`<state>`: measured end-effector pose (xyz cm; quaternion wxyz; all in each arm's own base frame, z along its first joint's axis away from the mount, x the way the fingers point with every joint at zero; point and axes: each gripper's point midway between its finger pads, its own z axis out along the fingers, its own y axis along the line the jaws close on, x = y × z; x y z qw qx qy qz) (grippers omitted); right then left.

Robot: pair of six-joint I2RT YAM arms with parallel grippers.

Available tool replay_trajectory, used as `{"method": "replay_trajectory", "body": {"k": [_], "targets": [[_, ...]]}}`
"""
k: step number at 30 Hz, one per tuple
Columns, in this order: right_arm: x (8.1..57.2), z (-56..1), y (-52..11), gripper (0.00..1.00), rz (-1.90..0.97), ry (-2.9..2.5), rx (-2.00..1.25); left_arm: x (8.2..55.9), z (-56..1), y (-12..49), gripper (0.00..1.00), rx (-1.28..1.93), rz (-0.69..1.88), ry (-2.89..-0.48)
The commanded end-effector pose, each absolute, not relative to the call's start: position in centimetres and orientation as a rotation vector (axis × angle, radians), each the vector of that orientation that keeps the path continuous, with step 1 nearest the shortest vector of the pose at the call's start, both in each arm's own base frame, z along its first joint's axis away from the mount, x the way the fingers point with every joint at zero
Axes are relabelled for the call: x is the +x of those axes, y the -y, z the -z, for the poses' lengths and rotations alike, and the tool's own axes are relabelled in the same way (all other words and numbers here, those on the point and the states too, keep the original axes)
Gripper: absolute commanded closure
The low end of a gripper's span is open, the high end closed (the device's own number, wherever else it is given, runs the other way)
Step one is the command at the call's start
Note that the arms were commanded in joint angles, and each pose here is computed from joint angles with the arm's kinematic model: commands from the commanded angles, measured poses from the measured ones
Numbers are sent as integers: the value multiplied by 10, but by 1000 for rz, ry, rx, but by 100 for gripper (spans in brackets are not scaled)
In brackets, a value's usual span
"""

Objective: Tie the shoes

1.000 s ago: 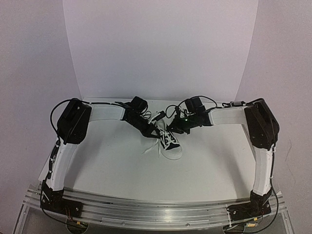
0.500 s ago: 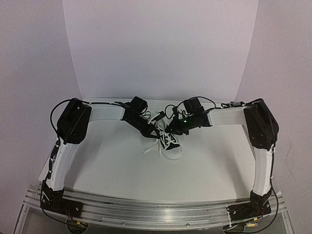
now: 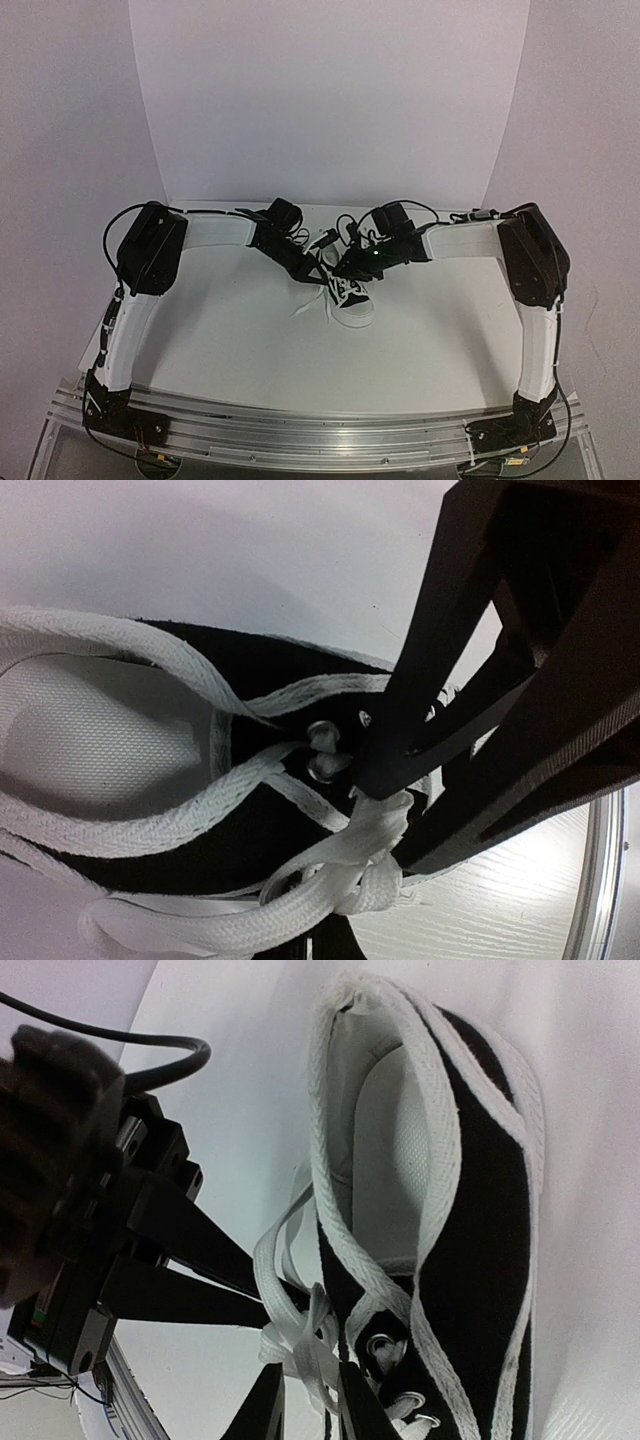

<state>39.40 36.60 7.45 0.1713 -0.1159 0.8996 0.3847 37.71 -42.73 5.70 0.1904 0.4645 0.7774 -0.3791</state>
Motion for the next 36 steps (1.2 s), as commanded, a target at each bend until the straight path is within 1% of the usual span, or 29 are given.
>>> {"method": "replay_trajectory", "body": {"k": [1, 3, 8, 16, 22, 28, 33, 36], "targets": [[371, -61, -389, 89, -1150, -2603, -435, 379, -46, 436, 100, 1314, 1043, -2175], [376, -65, -388, 95, -1127, -2589, -418, 379, -45, 437, 100, 1311, 1046, -2177], [378, -79, -384, 100, -1098, -2558, -401, 377, -46, 434, 100, 1325, 1031, -2173], [375, -112, -381, 100, -1125, -2470, -407, 379, -49, 437, 100, 1314, 1042, -2167], [368, -115, -388, 100, -1184, -2449, -435, 381, -49, 438, 100, 1316, 1036, -2160], [370, -111, -394, 100, -1201, -2444, -431, 381, -55, 441, 100, 1315, 1058, -2140], [378, -100, -396, 79, -1178, -2470, -386, 380, -66, 447, 100, 1287, 1130, -2112], [383, -103, -388, 73, -1155, -2475, -318, 382, -63, 447, 100, 1280, 1116, -2122]]}}
